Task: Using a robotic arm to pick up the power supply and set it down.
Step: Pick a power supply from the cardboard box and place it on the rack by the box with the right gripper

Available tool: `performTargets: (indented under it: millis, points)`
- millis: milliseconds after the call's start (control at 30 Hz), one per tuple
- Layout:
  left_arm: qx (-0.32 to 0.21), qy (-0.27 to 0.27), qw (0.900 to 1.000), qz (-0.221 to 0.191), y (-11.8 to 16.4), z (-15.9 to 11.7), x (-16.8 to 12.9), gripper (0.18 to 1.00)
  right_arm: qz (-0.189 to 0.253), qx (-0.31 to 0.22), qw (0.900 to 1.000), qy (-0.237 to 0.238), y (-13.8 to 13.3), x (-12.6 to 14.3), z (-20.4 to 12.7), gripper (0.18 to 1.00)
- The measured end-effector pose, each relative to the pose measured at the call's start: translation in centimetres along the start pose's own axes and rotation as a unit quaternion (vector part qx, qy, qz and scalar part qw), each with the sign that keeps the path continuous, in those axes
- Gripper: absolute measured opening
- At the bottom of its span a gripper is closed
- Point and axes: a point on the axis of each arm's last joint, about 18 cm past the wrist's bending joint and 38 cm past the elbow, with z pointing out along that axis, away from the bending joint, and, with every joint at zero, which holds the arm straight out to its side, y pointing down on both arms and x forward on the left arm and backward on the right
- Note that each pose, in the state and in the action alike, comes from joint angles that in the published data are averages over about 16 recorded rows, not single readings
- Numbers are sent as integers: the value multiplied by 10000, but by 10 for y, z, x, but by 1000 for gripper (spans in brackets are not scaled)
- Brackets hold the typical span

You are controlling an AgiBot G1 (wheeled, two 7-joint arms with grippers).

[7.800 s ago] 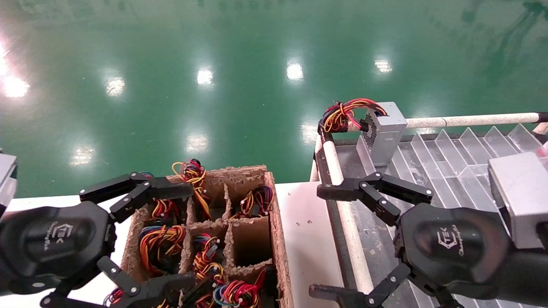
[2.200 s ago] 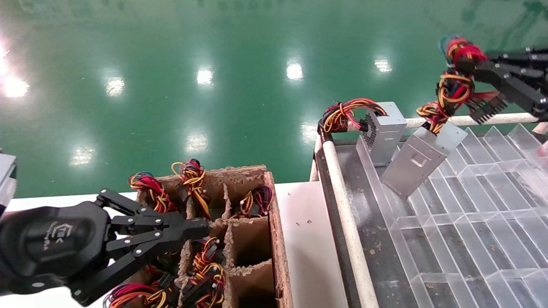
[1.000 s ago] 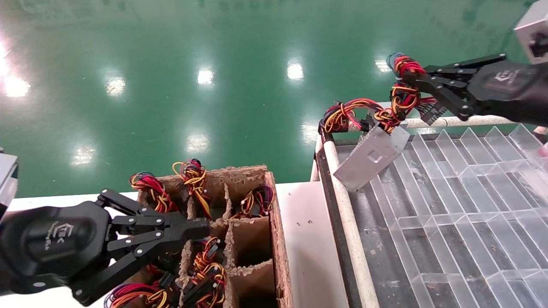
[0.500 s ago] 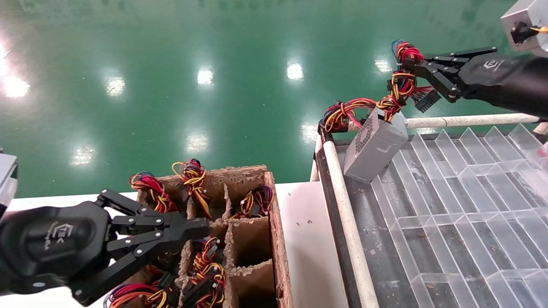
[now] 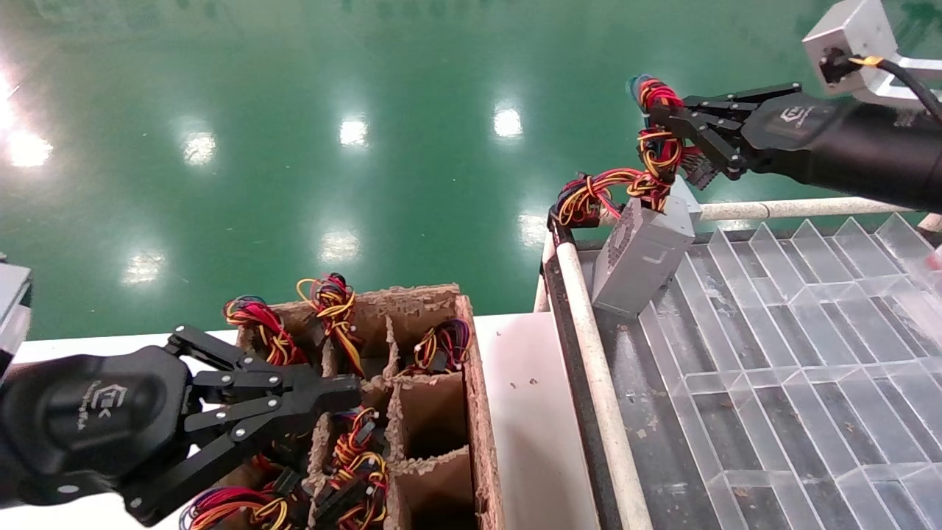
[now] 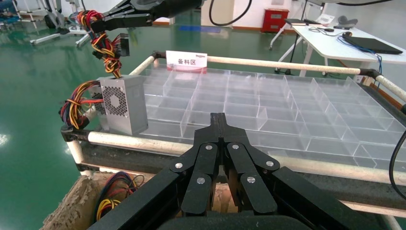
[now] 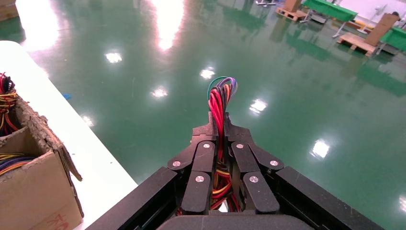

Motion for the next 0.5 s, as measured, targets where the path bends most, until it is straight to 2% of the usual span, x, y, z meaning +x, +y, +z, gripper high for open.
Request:
performTargets:
  millis: [500]
  points:
    - [0, 0, 10000, 0, 0, 0, 0, 191, -151, 122, 9983, -550, -2, -14, 33, 192]
